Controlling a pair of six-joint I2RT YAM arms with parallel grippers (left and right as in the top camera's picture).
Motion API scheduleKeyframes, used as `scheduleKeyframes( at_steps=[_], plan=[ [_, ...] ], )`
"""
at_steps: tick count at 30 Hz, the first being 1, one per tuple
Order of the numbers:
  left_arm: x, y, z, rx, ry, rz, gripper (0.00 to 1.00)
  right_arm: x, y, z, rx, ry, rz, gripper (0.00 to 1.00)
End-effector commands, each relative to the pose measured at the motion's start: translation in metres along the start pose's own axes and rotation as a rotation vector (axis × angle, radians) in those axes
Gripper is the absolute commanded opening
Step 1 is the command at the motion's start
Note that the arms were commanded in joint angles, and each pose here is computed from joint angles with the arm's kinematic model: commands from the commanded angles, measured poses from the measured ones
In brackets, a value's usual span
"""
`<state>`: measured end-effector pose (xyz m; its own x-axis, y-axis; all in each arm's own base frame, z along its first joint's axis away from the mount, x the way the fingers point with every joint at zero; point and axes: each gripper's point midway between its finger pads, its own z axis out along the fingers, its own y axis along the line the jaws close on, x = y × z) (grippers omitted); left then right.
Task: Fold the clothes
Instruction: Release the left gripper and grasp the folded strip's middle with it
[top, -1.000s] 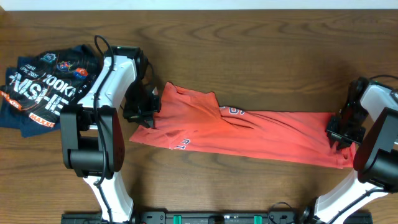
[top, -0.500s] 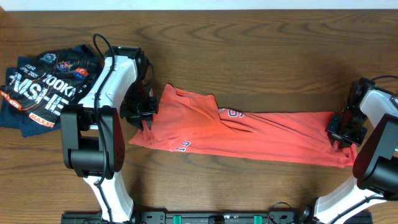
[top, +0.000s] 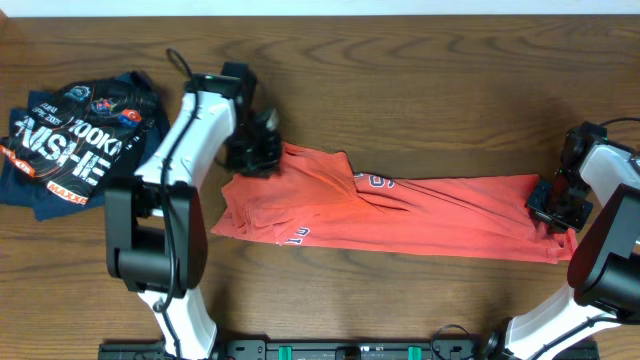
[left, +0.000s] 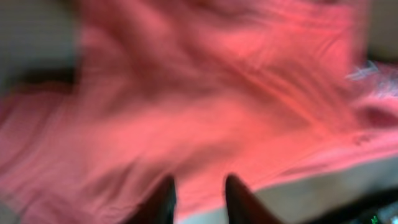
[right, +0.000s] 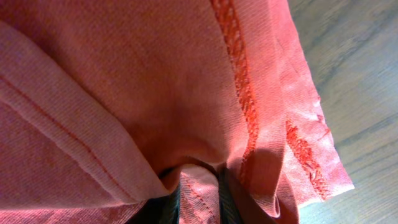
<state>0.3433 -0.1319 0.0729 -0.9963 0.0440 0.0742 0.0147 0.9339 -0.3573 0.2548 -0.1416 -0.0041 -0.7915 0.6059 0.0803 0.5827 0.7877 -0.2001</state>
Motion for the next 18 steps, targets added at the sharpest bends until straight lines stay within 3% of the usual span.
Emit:
scheduleKeyframes(
  at_steps=[1, 7, 12, 18],
  plan=[
    [-0.005, -0.044, -0.001, 0.089, -0.054, 0.114, 0.37, 0.001, 0.012, 0.017, -0.062, 0.03, 0.029, 0.23],
    [-0.022, -0.09, 0.032, 0.118, -0.112, 0.154, 0.41, 0.002, 0.014, 0.016, -0.074, 0.035, 0.028, 0.26],
    [-0.043, -0.091, 0.06, 0.03, -0.184, 0.083, 0.44, 0.002, 0.014, 0.016, -0.074, 0.035, 0.028, 0.27],
    [-0.049, -0.087, 0.084, 0.019, -0.175, 0.035, 0.48, 0.002, 0.014, 0.016, -0.074, 0.036, 0.028, 0.28]
  ],
)
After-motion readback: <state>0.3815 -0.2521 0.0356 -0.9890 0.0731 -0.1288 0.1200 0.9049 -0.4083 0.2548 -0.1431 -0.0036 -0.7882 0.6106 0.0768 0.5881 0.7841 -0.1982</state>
